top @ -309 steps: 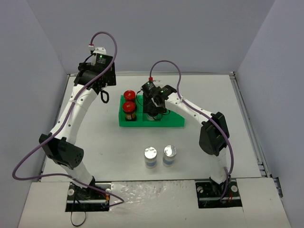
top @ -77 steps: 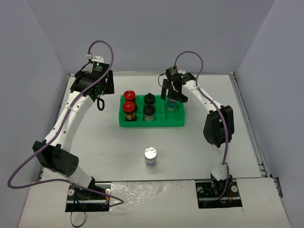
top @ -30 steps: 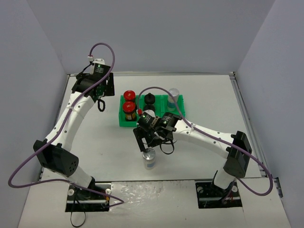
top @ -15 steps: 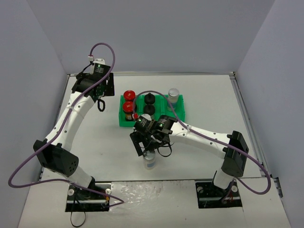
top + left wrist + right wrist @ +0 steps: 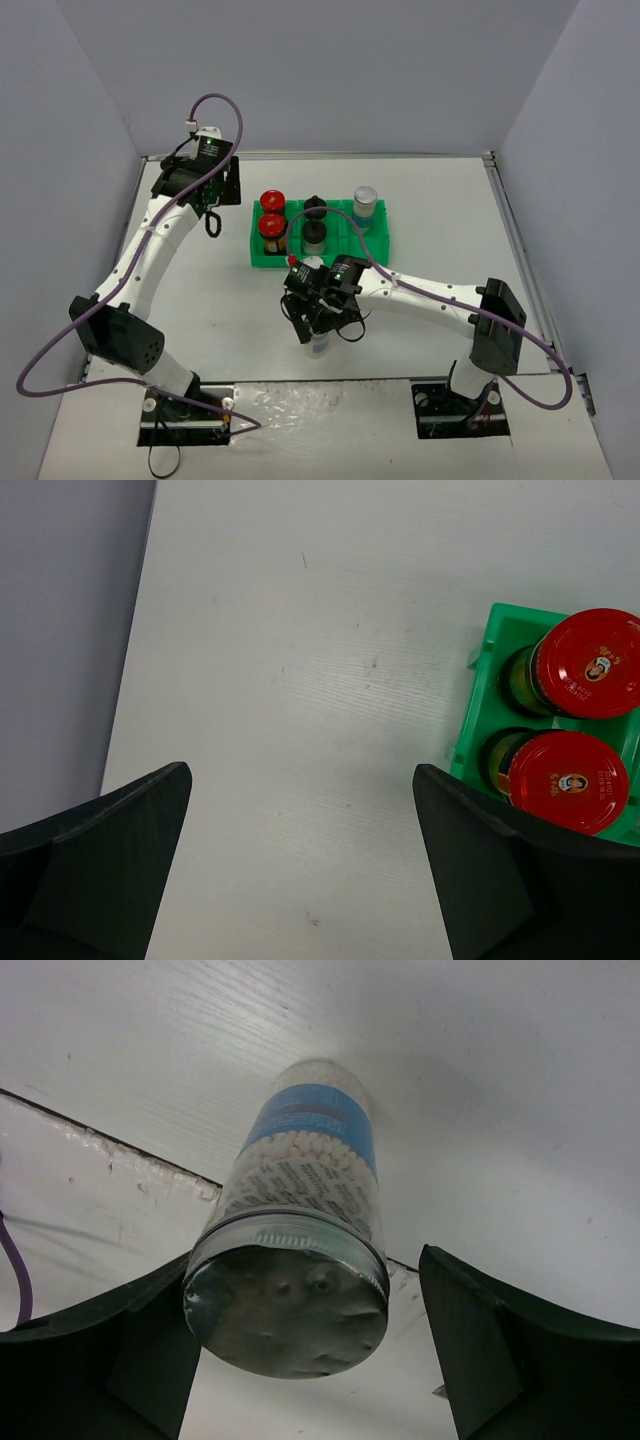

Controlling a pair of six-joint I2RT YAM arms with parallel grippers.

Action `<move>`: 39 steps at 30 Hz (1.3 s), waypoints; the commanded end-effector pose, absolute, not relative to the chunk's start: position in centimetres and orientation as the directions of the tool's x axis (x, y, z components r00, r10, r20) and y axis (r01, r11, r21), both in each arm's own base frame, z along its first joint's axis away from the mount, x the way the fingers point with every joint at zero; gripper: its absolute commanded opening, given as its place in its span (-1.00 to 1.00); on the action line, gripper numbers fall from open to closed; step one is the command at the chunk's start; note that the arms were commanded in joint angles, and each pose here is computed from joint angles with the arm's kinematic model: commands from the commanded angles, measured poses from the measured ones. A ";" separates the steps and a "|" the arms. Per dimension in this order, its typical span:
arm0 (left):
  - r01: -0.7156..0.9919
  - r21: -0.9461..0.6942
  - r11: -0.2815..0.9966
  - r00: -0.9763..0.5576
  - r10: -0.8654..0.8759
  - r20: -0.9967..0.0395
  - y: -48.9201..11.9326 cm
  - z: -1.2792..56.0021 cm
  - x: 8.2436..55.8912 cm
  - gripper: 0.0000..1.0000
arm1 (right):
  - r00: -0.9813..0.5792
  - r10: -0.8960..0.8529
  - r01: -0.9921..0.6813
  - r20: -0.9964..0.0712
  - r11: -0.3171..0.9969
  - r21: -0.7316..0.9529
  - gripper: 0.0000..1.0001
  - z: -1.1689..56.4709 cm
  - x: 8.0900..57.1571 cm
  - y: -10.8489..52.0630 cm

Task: Organize the condiment bottles

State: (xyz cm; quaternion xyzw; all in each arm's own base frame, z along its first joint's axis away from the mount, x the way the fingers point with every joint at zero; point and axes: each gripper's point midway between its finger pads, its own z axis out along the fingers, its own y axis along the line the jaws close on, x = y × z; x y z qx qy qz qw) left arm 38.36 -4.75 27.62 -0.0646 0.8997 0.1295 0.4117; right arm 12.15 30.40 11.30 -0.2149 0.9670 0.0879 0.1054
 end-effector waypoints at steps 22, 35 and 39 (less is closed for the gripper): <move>-0.258 0.130 0.957 -0.566 -0.041 -0.823 -4.0 31.1 37.9 0.81 | -0.817 -0.060 -0.129 -0.573 0.988 0.080 -1.00 22.3 26.3 24.0; -0.258 0.123 0.958 -0.562 -0.046 -0.826 -4.2 31.5 38.2 0.81 | -0.794 0.029 -0.001 -0.607 0.999 0.049 -1.00 22.7 34.6 20.0; -0.260 0.127 0.957 -0.560 -0.042 -0.828 -4.1 31.8 38.1 0.81 | -0.801 0.041 0.018 -0.597 0.999 0.045 -1.00 21.2 36.1 19.6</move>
